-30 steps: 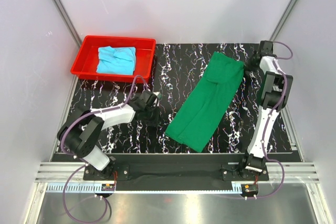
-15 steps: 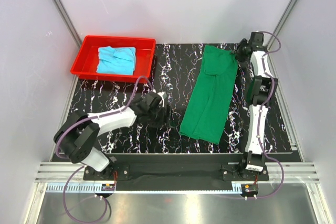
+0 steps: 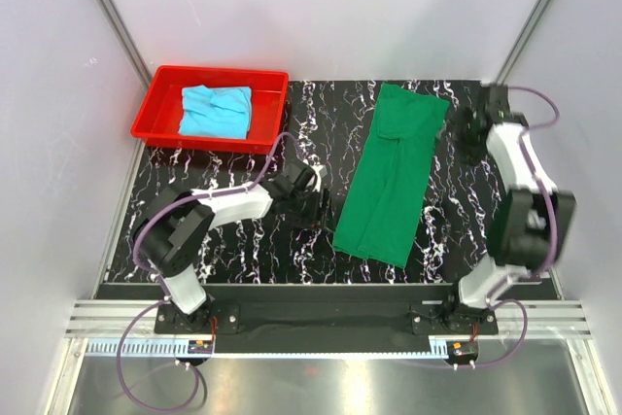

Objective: Fold and stack the t-shirts
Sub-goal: Fold the tshirt

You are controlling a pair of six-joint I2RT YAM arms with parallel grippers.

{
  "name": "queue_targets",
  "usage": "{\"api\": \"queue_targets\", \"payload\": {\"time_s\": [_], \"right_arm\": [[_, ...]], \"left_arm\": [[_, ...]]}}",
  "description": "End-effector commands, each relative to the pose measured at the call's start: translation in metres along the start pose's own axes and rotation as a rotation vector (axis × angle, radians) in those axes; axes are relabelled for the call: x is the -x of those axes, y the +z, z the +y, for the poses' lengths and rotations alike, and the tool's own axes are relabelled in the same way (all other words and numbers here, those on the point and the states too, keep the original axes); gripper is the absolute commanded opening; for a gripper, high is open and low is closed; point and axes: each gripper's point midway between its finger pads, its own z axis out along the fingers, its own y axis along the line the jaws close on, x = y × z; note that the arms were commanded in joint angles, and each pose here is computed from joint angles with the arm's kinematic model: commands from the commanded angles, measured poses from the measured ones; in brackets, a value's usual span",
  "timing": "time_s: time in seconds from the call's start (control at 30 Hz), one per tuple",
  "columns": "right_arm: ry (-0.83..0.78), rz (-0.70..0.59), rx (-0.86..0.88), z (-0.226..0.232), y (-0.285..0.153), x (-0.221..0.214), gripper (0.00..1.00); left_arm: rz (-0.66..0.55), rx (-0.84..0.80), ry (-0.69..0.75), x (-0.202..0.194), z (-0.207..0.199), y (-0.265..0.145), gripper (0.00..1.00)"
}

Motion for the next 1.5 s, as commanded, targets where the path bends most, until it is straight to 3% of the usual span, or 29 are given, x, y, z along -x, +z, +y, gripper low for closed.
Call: {"api": "queue_targets", "payload": {"time_s": [0.0, 0.13, 0.2, 0.23, 0.33, 0.5, 0.83, 1.2, 1.3, 1.43, 1.47], "right_arm": [[-0.02, 0.086, -0.015, -0.029, -0.027, -0.073, 0.81], [-0.006, 0.251, 0.099, -0.038, -0.056, -0.164, 0.73], [0.02, 0.269, 0.123, -0.037, -0.072, -0.199, 0.67], [-0.084, 0.304, 0.14, -0.022, -0.085, -0.223, 0.66], [0.019, 0.353, 0.151, -0.016, -0.105, -0.239, 0.64], [0.078, 0.43, 0.058, -0.055, -0.09, -0.284, 0.64], [0.086, 0.383, -0.03, -0.083, -0.065, -0.294, 0.64], [0.085, 0.44, -0.051, -0.077, -0.06, -0.296, 0.61], [0.09, 0.446, -0.05, -0.076, -0.06, -0.297, 0.56], [0.081, 0.456, -0.059, -0.076, -0.059, -0.297, 0.42], [0.081, 0.457, -0.06, -0.076, -0.059, -0.297, 0.33]], "left_arm": [[-0.013, -0.097, 0.03, 0.005, -0.023, -0.002, 0.64], [0.007, -0.11, 0.032, -0.002, -0.034, 0.0, 0.63], [0.024, -0.109, 0.013, -0.008, -0.036, 0.004, 0.62], [0.024, -0.104, 0.005, -0.008, -0.035, 0.006, 0.58], [0.056, -0.071, -0.027, -0.017, -0.029, 0.015, 0.53], [0.049, -0.03, -0.053, -0.018, -0.021, 0.02, 0.53], [0.074, -0.025, -0.076, -0.027, -0.021, 0.029, 0.49], [0.091, -0.019, -0.082, -0.032, -0.022, 0.036, 0.4], [0.092, -0.009, -0.086, -0.035, -0.018, 0.037, 0.37], [0.093, -0.007, -0.091, -0.041, -0.014, 0.036, 0.27], [0.093, -0.007, -0.094, -0.042, -0.012, 0.037, 0.23]]}}
